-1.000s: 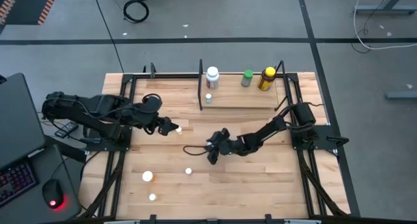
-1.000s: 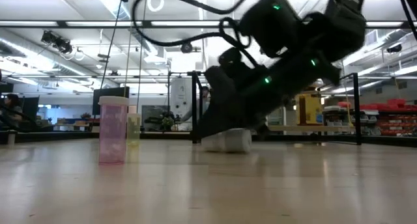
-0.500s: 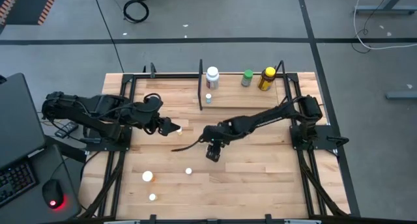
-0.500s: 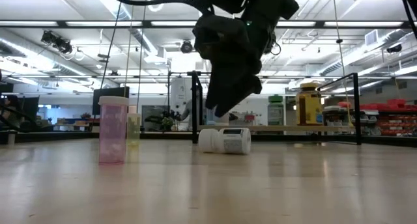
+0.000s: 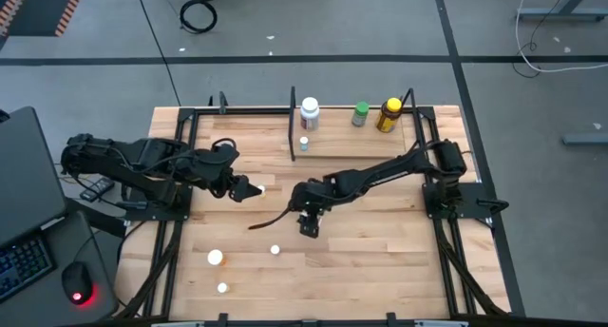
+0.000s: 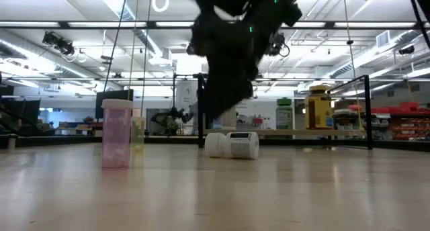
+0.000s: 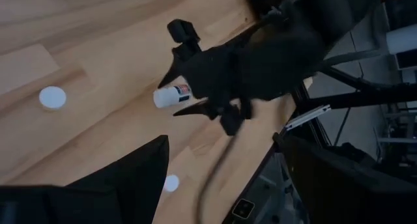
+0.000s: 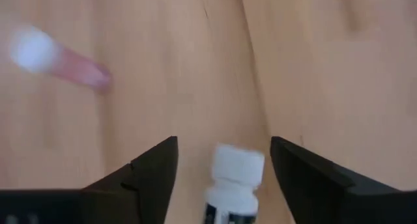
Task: Pick and place medicine bottles onto shelf by color
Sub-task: Put the small white bottle pill bottle on the shelf
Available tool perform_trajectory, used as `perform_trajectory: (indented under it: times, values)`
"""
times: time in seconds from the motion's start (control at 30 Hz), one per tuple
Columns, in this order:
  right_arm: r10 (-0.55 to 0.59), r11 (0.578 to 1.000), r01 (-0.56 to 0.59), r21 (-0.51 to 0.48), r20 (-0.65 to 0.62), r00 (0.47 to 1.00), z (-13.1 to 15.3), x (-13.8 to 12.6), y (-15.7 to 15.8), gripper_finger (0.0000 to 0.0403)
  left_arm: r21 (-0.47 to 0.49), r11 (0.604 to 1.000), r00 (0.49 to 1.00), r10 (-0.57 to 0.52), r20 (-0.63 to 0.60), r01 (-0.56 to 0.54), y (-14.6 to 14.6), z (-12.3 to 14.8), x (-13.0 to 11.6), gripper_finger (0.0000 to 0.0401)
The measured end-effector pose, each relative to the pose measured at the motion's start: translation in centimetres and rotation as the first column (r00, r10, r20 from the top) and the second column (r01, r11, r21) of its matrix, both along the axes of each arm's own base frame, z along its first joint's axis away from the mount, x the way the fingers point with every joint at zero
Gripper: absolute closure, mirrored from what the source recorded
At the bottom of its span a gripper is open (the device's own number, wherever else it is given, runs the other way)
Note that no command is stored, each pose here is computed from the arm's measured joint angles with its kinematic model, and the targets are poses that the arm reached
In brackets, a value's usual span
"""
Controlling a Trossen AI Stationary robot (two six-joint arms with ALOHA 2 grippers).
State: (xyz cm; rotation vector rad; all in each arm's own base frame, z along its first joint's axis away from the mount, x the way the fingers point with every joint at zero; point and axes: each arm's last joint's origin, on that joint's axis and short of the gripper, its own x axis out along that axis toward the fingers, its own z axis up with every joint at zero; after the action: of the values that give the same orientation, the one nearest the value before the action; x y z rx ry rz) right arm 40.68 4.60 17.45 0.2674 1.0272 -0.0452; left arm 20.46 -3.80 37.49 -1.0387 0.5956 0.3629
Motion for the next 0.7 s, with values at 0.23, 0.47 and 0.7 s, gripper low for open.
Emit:
perform_trajectory:
  times: [0.23, 0.47, 0.7]
  values:
    - [-0.053, 0.998, 0.055, 0.008, -0.128, 0.99, -3.4, 0.0, 0.0, 0.0089, -0.029, 0.999, 1.0, -0.028, -0.004, 0.027, -0.1, 0.0, 0.0, 0.0095]
    - [-0.07, 0.997, 0.071, 0.004, -0.122, 0.99, -3.6, 0.2, -0.5, 0.0087, -0.032, 0.999, 1.0, -0.027, -0.004, 0.026, -0.1, 0.0, 0.0, 0.0095]
    - [-0.07, 0.997, 0.071, 0.005, -0.124, 0.99, -3.6, 0.2, -0.6, 0.0125, -0.032, 0.999, 1.0, -0.026, -0.004, 0.026, -0.1, 0.0, 0.0, 0.0095]
